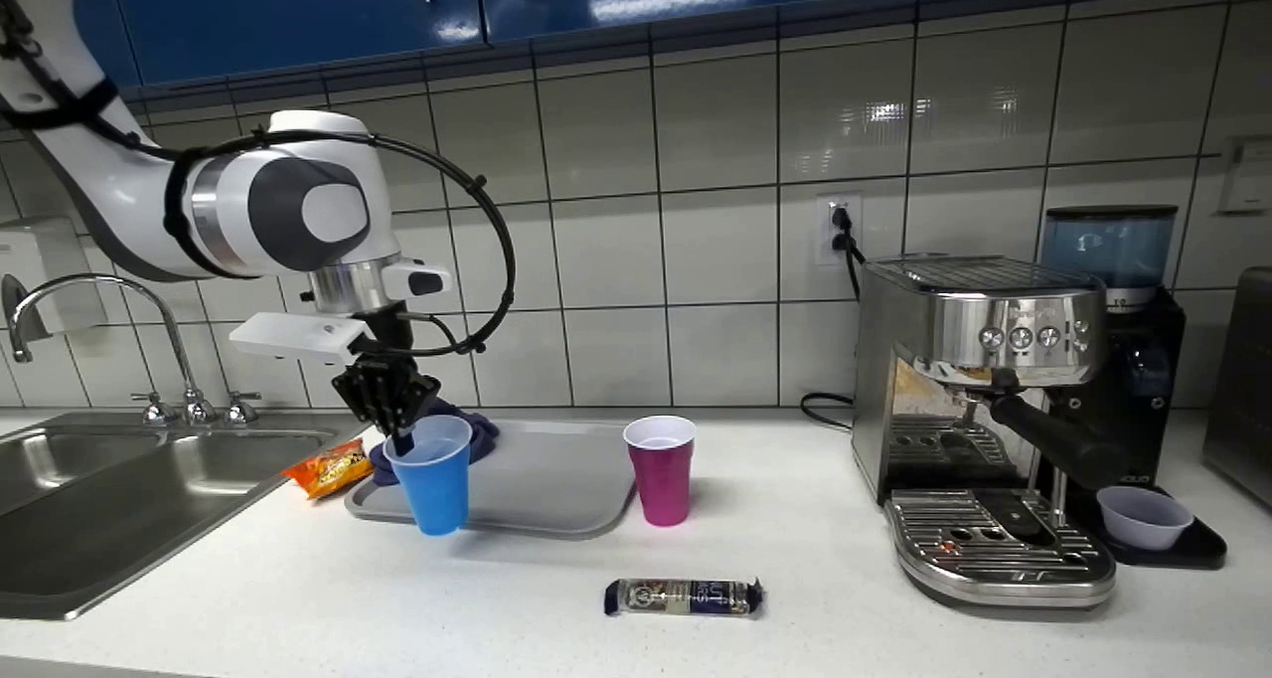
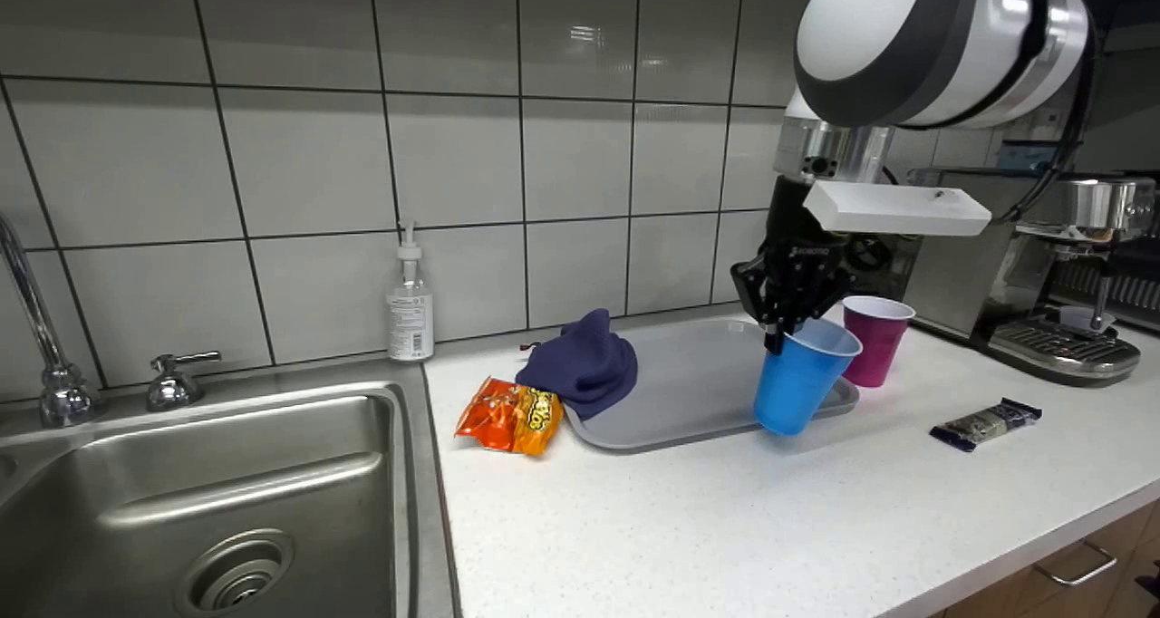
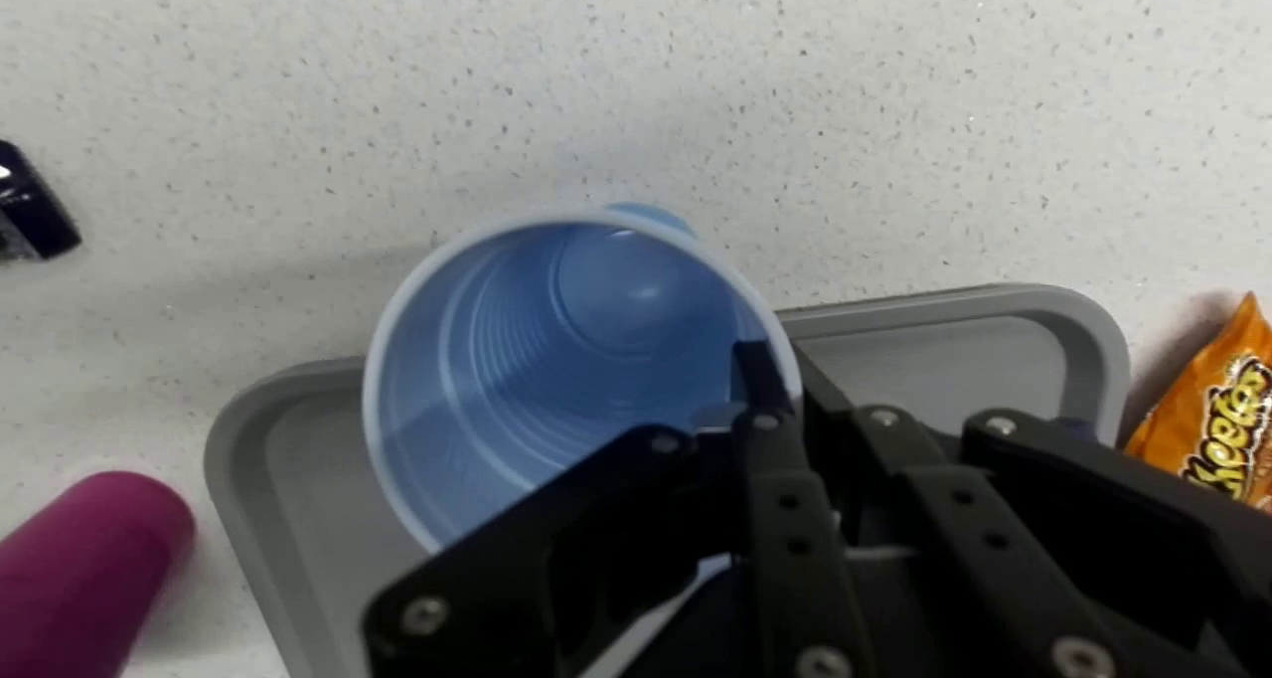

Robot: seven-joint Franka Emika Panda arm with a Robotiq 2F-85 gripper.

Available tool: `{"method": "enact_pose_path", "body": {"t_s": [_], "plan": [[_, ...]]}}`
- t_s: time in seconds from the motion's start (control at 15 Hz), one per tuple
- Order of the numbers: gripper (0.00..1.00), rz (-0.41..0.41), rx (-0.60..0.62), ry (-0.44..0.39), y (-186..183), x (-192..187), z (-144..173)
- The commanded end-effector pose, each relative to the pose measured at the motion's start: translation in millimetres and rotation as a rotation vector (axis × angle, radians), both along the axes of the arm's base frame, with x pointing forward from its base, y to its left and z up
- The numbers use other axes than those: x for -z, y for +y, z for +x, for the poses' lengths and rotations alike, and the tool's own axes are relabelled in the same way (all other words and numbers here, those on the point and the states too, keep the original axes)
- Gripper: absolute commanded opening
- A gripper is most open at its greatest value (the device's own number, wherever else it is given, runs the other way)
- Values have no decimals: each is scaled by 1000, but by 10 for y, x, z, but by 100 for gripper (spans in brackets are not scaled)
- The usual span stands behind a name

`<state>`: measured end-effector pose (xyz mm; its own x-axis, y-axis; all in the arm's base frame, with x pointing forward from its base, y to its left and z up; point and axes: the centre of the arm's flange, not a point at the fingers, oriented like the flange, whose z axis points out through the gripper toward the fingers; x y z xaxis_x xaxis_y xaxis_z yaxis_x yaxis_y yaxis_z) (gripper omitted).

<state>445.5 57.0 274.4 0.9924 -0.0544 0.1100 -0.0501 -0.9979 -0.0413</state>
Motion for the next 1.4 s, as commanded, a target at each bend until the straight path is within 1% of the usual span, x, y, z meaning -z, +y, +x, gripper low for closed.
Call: {"method": "enact_pose_path", "body": {"t_s": [0.0, 0.27, 0.8, 1.07, 1.33], "plan": [[1, 9, -32, -3, 179, -121, 182], [1, 4, -51, -10, 338, -151, 358], [1, -18, -110, 20, 646, -111, 752], [1, -41, -143, 26, 768, -98, 885], [1, -53, -175, 34, 873, -6, 974]]}}
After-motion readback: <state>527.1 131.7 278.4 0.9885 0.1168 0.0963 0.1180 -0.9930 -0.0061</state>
